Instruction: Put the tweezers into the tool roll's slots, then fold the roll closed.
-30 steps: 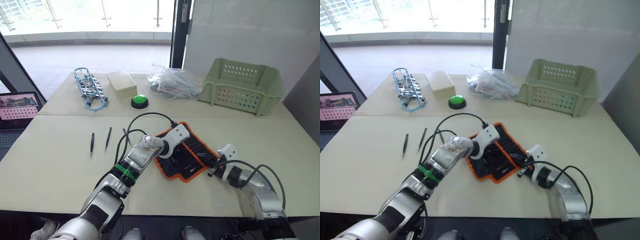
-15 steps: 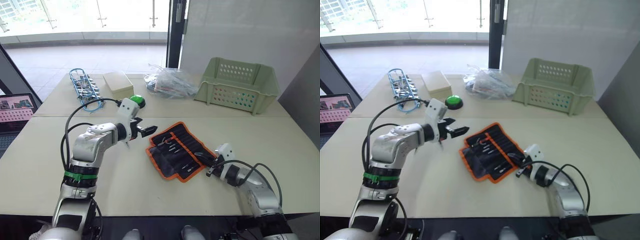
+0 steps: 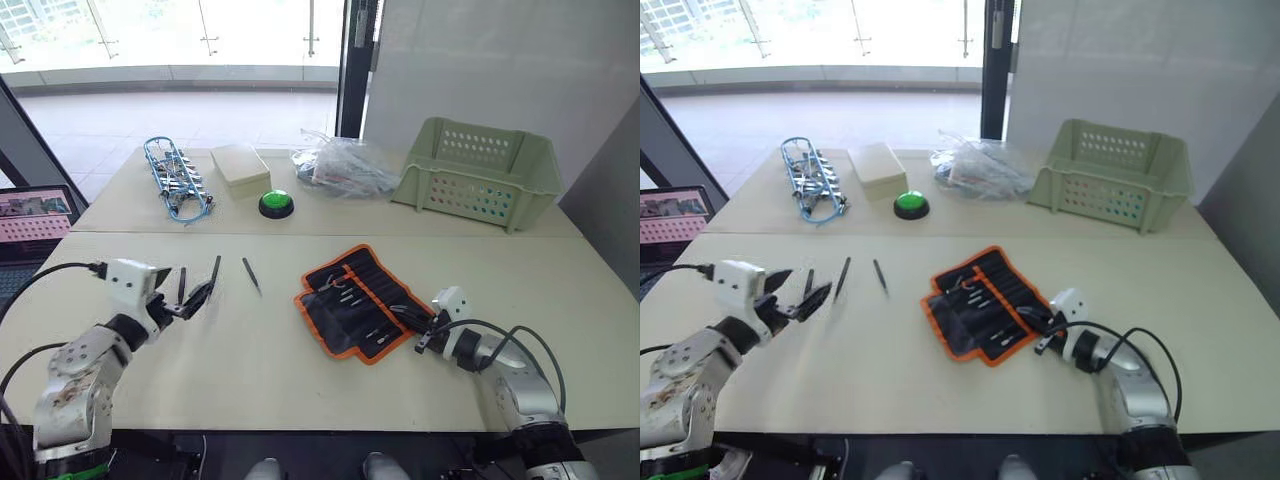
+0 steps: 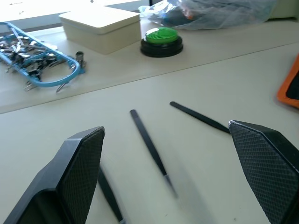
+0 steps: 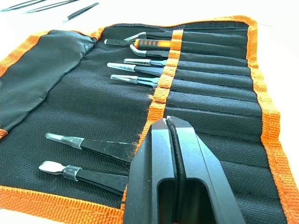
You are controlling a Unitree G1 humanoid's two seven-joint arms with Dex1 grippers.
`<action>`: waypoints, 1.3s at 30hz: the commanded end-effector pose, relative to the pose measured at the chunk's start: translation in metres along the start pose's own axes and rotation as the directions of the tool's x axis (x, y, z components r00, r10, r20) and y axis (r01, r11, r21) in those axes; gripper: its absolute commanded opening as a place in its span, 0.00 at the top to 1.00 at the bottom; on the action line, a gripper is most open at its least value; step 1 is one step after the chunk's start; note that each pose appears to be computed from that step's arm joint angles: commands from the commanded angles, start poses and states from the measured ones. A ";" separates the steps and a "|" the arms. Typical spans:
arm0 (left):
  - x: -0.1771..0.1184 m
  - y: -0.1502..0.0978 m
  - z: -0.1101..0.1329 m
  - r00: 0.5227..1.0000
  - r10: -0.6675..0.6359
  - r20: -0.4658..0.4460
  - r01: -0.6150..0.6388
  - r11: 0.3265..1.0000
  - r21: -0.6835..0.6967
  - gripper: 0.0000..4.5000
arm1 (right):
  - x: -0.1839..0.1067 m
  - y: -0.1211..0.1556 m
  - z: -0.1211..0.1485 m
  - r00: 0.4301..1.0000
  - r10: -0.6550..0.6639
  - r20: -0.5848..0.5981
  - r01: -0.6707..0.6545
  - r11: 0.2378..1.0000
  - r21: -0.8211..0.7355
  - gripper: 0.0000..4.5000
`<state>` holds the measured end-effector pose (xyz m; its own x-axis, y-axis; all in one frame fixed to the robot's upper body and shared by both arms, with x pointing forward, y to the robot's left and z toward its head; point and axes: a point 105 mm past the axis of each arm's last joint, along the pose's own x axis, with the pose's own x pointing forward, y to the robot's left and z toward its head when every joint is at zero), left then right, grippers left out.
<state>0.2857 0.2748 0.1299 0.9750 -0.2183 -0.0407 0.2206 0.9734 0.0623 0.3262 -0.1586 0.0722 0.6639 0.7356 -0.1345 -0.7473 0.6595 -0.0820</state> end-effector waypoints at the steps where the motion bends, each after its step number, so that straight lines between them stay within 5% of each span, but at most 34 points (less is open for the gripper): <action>1: -0.027 0.008 -0.008 0.994 0.080 0.071 -0.075 0.995 -0.064 0.00 | 0.000 0.005 -0.024 0.996 0.026 -0.090 -0.024 0.999 0.030 1.00; 9: -0.092 0.019 -0.051 0.966 0.246 0.073 -0.243 0.969 -0.047 0.00 | -0.001 0.001 -0.027 0.994 0.041 -0.101 -0.039 0.999 0.025 1.00; 16: -0.114 0.013 -0.067 0.959 0.278 0.046 -0.275 0.959 -0.068 0.00 | -0.001 0.002 -0.027 0.994 0.050 -0.099 -0.048 0.999 0.026 1.00; 30: -0.104 0.006 -0.058 0.971 0.230 0.072 -0.226 0.973 -0.054 0.00 | 0.002 0.002 -0.025 0.994 0.059 -0.096 -0.057 0.998 0.029 1.00; 39: -0.052 0.016 -0.047 0.959 0.284 -0.008 -0.281 0.946 -0.162 0.00 | 0.002 0.002 -0.025 0.993 0.055 -0.101 -0.053 0.998 0.022 1.00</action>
<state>0.2303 0.3066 0.0761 0.9978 0.0627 -0.0207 -0.0648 0.9901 -0.1244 0.3321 -0.1596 0.0691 0.6310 0.7603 -0.1539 -0.7752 0.6256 -0.0876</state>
